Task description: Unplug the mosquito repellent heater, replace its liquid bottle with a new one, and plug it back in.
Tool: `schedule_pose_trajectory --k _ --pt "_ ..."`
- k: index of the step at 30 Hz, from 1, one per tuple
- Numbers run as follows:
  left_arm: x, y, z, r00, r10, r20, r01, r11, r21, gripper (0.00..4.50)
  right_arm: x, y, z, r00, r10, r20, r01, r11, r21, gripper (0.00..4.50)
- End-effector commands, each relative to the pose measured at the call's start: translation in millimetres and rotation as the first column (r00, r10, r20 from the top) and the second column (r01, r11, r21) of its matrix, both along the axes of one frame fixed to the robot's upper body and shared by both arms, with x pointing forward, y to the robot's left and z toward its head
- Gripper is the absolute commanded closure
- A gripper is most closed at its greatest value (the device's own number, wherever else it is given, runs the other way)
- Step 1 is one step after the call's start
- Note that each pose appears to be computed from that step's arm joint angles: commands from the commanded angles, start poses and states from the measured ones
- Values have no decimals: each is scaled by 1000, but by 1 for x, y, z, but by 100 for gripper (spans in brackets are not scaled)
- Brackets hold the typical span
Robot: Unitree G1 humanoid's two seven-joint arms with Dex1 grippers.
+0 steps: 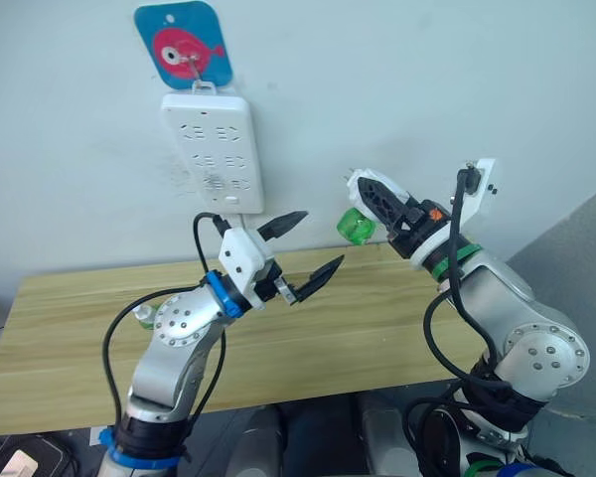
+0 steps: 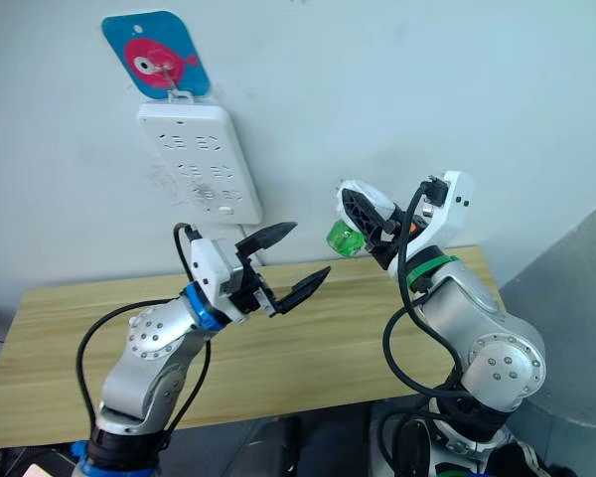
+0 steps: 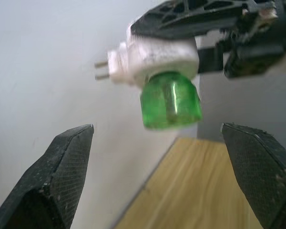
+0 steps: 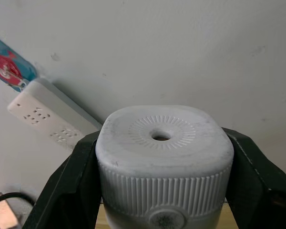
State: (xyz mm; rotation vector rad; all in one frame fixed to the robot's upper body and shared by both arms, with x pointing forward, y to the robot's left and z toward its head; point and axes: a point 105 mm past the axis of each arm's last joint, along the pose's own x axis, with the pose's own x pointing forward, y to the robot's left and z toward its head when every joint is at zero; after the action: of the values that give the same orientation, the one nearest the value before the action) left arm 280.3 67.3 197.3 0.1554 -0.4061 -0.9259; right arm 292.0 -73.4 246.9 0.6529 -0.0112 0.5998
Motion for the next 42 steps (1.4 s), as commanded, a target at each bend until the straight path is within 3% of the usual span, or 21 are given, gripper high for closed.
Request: schedule_pose_trajectory --k 1,8,13,16,21,26,29,33,34,36,42 --pt "-5 -12 8 999 -38 24 39 998 -39 0 -10 10 23 997 62 39 -67 988 137 154" --pt "-2 -15 23 999 9 49 -3 993 -115 0 -17 15 27 994 108 4 -107 982 152 154" --pt "-6 -16 27 998 -12 68 20 993 -113 0 -20 17 27 991 132 -9 -129 980 149 154" --pt "-8 -17 27 997 -26 70 33 993 -111 61 -21 19 27 989 146 -8 -144 980 138 154" --pt "-12 -19 29 996 -45 82 54 992 -111 212 -22 20 27 988 152 -11 -149 979 136 154" --pt "-11 -14 30 995 -20 96 30 995 -96 223 -23 20 22 988 155 -22 -151 983 107 154" --pt "-10 -11 27 995 -21 95 27 998 -64 223 -24 20 19 987 160 -32 -156 983 96 154" --pt "-15 -6 14 990 -94 106 90 995 41 223 -25 14 7 980 188 -71 -184 981 58 11" --pt "-18 -4 11 987 -118 109 111 991 71 223 -26 11 2 976 201 -88 -199 979 34 0" --pt "-22 0 3 979 -169 111 154 979 132 223 -30 8 -9 957 262 -127 -264 964 0 0" --pt "-28 16 -14 942 -322 90 280 908 312 223 -56 -2 -32 821 523 -229 -547 836 -50 0"
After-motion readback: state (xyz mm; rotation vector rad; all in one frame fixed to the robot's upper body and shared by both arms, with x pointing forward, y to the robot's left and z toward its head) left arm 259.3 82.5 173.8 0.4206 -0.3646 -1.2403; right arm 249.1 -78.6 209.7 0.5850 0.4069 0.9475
